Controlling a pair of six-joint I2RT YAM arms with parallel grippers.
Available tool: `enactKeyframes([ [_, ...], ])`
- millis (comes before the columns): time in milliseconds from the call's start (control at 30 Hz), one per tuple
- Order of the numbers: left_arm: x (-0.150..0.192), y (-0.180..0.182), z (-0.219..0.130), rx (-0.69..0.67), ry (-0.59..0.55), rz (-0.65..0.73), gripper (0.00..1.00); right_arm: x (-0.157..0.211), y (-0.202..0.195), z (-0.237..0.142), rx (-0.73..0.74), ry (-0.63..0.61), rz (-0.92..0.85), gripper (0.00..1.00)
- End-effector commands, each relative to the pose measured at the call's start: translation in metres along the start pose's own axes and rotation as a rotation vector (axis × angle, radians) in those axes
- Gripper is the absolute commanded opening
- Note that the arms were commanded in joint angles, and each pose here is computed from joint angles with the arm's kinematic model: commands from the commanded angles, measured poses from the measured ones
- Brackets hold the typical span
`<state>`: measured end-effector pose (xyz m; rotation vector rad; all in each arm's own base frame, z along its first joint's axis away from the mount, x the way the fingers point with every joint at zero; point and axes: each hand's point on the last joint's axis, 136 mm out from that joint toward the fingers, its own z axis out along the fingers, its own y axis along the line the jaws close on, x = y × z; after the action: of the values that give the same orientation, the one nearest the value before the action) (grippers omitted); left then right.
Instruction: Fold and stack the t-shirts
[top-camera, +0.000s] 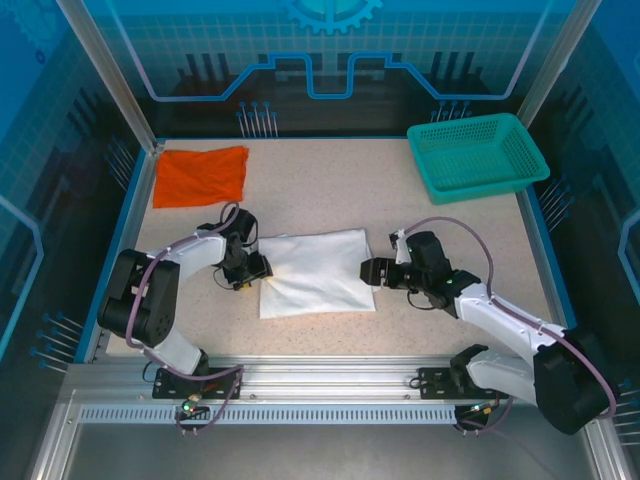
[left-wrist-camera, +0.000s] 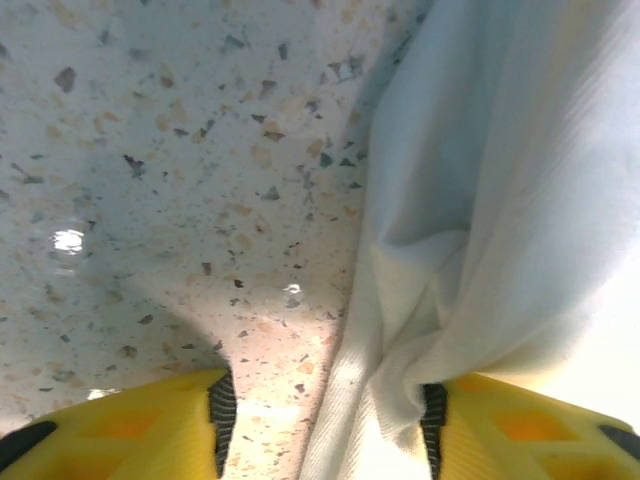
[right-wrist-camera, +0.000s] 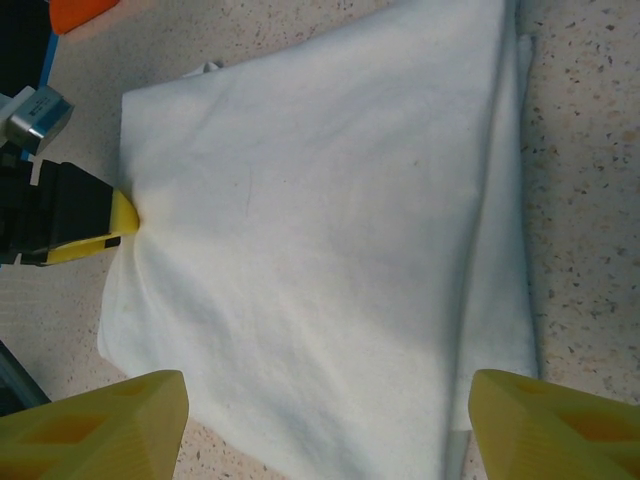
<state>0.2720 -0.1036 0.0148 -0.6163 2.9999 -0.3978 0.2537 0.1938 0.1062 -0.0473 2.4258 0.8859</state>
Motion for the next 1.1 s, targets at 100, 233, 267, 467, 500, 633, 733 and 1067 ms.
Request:
enactKeyframes([
  [100,-0.024,-0.078,-0.016,0.297,-0.085,0.162,0.58,0.009,0.000,-0.005,-0.001,-0.004,-0.018,0.75],
  [233,-0.020,-0.082,-0.024,0.330,-0.092,0.162,0.60,0.011,0.000,-0.005,0.000,0.002,-0.022,0.75],
  [267,-0.020,-0.083,-0.026,0.342,-0.096,0.161,0.60,0.011,-0.001,-0.005,0.001,-0.001,-0.023,0.75],
  [467,-0.021,-0.074,-0.023,0.281,-0.097,0.161,0.60,0.011,-0.001,-0.004,0.002,-0.001,-0.030,0.75],
  [500,-0.021,-0.071,-0.020,0.265,-0.090,0.161,0.60,0.010,-0.001,-0.003,0.003,-0.003,-0.031,0.75],
  [633,-0.022,-0.057,-0.008,0.170,-0.095,0.161,0.60,0.011,0.000,-0.002,0.001,0.004,-0.032,0.75],
  [733,-0.027,-0.052,0.004,0.135,-0.097,0.163,0.60,0.011,-0.001,-0.001,0.001,0.005,-0.032,0.75],
  [1067,-0.055,-0.054,0.034,0.035,-0.124,0.232,0.29,0.011,0.000,-0.004,0.003,0.004,-0.030,0.75],
])
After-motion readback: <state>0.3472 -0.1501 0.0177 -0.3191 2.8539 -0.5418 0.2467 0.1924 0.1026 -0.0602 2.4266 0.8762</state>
